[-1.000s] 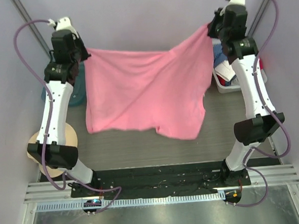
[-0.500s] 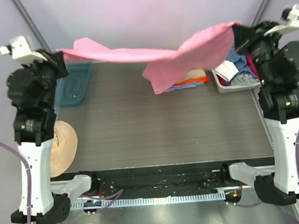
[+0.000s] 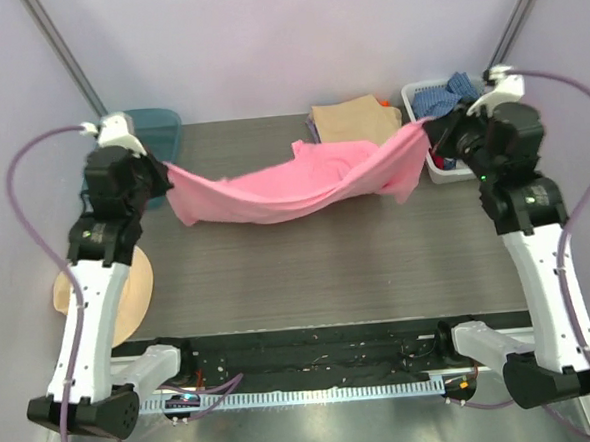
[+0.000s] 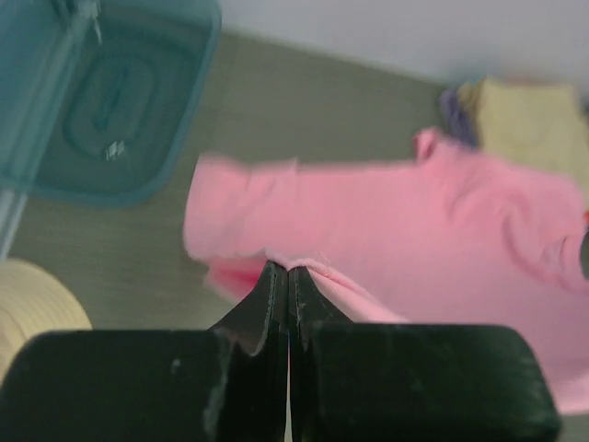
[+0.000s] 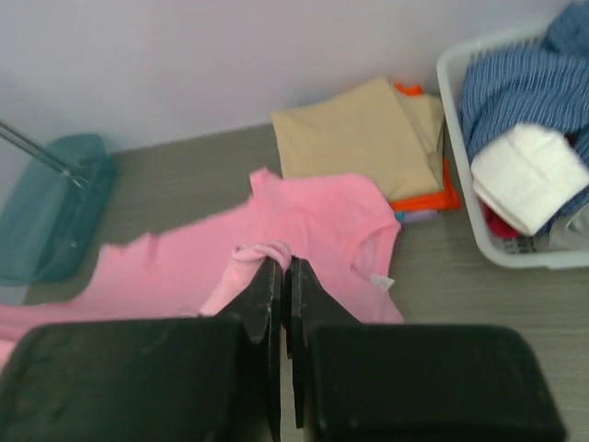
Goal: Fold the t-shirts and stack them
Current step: Flatten the tshirt out
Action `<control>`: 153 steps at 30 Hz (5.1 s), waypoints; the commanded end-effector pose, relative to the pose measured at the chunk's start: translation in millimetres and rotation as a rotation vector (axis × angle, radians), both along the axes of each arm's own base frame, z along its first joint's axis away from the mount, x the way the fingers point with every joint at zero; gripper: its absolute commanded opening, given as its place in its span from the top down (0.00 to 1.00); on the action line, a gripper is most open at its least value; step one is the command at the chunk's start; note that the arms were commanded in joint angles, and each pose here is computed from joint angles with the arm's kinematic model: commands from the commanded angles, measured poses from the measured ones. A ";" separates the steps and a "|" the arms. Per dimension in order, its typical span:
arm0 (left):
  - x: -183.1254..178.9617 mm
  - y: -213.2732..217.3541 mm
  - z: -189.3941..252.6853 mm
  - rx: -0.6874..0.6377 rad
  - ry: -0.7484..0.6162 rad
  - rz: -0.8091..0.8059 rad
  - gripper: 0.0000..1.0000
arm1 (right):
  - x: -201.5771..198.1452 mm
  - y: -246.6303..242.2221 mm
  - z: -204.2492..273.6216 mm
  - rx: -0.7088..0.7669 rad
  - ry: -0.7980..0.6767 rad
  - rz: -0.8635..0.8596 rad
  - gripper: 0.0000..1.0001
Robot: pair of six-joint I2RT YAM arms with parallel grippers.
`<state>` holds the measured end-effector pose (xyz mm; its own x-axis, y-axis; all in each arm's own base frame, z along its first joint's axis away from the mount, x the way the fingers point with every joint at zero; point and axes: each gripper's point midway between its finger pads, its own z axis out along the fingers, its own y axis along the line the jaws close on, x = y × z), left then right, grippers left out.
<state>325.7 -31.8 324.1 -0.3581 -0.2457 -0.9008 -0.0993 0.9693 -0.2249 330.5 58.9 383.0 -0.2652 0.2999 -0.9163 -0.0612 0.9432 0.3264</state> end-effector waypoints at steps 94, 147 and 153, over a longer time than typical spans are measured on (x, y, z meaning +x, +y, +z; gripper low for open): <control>-111.9 -32.4 225.1 -0.151 -0.522 -0.236 1.00 | -150.7 14.8 265.2 0.130 -0.619 0.186 0.99; -32.9 1.5 -153.2 -0.217 0.087 0.192 1.00 | -88.6 52.1 -195.9 0.322 0.324 0.207 0.99; -43.5 20.6 -167.2 -0.192 0.133 0.313 1.00 | -120.5 59.8 -200.8 0.367 0.415 0.241 0.99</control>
